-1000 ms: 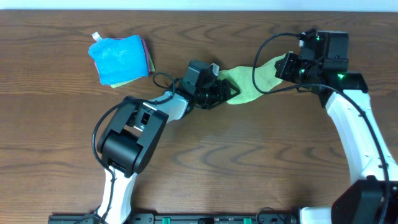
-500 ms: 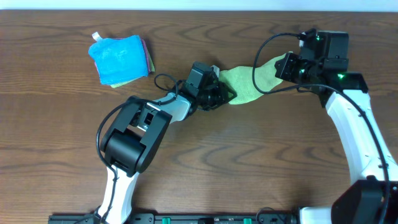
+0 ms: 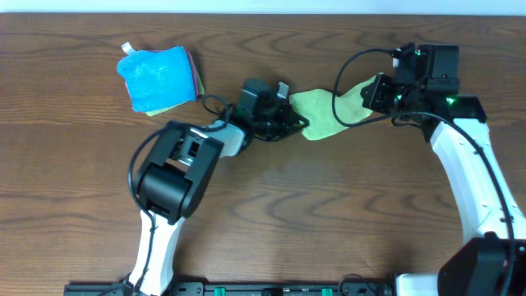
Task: Fold the cloth
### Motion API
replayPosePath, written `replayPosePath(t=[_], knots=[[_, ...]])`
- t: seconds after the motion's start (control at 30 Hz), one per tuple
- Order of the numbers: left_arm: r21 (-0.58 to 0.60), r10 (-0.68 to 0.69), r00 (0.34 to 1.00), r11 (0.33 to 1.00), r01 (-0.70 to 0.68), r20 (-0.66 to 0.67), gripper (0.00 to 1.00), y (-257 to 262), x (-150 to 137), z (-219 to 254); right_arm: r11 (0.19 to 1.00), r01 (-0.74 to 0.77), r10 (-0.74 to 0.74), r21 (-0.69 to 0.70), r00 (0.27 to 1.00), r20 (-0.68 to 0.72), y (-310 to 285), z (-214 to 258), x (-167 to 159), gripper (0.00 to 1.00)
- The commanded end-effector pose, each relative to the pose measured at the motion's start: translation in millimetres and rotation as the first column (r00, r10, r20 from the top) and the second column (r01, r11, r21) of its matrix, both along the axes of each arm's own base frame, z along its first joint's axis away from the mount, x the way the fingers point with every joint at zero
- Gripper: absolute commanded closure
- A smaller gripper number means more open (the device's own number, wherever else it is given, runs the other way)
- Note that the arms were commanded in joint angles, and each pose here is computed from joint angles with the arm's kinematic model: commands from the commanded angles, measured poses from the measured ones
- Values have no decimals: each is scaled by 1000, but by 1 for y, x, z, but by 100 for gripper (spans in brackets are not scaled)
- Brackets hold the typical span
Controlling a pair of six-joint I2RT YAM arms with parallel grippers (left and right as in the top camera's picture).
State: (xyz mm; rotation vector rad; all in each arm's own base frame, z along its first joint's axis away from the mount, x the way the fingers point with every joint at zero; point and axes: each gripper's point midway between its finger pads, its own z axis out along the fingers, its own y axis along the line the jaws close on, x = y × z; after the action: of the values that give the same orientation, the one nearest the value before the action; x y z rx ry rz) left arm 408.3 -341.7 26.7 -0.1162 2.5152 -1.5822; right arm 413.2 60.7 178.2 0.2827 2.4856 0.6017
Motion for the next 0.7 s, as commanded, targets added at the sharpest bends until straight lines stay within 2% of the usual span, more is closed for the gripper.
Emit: replayPosePath(t=[0.0, 0.17, 0.3, 0.47, 0.67], knots=[[-96, -4, 999, 995, 8, 32, 94, 16, 16, 50, 999, -32, 33, -14, 999, 42, 3, 13, 1, 99], [-156, 113, 987, 983, -94, 114, 94, 56, 52, 115, 999, -30, 32, -16, 992, 125, 3, 26, 15, 99], [-191, 198, 974, 966, -174, 113, 94, 84, 79, 138, 999, -29, 31, -13, 977, 210, 5, 41, 30, 99], [-199, 293, 938, 946, -256, 188, 94, 102, 112, 169, 1000, -21, 17, 11, 951, 309, 15, 54, 54, 99], [-197, 338, 905, 936, -293, 258, 94, 118, 133, 192, 998, -23, 5, 51, 945, 328, 27, 43, 74, 99]])
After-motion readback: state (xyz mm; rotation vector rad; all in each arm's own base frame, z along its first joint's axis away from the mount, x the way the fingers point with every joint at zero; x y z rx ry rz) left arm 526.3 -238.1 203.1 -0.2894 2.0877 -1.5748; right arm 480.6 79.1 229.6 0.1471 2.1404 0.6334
